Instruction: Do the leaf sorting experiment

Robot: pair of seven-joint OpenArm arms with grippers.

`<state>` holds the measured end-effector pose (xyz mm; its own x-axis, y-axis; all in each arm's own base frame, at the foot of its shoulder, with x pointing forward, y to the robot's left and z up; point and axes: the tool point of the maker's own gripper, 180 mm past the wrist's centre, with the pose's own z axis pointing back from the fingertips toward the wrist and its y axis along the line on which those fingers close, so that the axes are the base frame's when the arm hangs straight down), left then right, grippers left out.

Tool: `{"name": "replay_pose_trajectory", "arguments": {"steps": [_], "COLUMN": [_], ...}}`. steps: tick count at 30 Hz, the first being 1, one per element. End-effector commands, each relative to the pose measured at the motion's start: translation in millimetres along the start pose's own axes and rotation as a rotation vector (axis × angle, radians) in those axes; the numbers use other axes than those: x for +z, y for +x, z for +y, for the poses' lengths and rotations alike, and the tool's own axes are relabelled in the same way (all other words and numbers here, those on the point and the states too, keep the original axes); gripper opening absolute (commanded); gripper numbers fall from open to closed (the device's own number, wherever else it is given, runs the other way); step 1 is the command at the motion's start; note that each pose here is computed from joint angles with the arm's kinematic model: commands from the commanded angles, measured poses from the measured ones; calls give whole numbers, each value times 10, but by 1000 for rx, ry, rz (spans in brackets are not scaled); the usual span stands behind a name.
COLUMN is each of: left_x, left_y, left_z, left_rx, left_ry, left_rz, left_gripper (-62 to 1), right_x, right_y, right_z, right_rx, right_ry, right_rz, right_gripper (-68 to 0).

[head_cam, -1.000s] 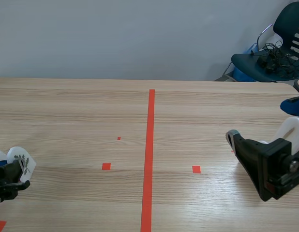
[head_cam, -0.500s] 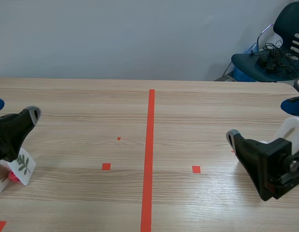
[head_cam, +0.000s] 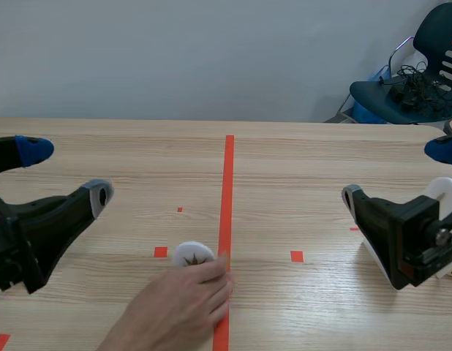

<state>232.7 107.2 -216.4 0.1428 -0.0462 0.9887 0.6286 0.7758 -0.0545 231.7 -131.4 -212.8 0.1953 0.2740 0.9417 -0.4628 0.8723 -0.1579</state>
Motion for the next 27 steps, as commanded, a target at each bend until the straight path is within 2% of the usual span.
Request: {"name": "replay_pose_trajectory", "arguments": {"steps": [1, 6, 16, 21, 24, 27], "left_x": [7, -3, -1, 0, 1, 1], "left_y": [-23, -76, -77, -74, -78, -78], "left_z": [-27, -103, -100, -94, -92, -92], "left_rx": [21, 28, 24, 28, 28, 28], "left_ry": [-9, -39, -42, -40, -39, -39], "left_rz": [-7, 13, 16, 10, 10, 10], "left_gripper": [14, 14, 14, 14, 14, 14], "right_x": [-8, -8, -9, -68, -162, -306], "right_y": [64, 64, 24, -39, -126, -305], "right_z": [-20, -20, -3, 141, 241, 327], "right_rx": [2, 2, 3, -22, -54, -80], "right_ry": [-6, -6, 3, 49, 83, 116], "right_rz": [-26, -26, -4, 14, 20, 47], "right_gripper": [4, 4, 4, 4, 4, 4]}}
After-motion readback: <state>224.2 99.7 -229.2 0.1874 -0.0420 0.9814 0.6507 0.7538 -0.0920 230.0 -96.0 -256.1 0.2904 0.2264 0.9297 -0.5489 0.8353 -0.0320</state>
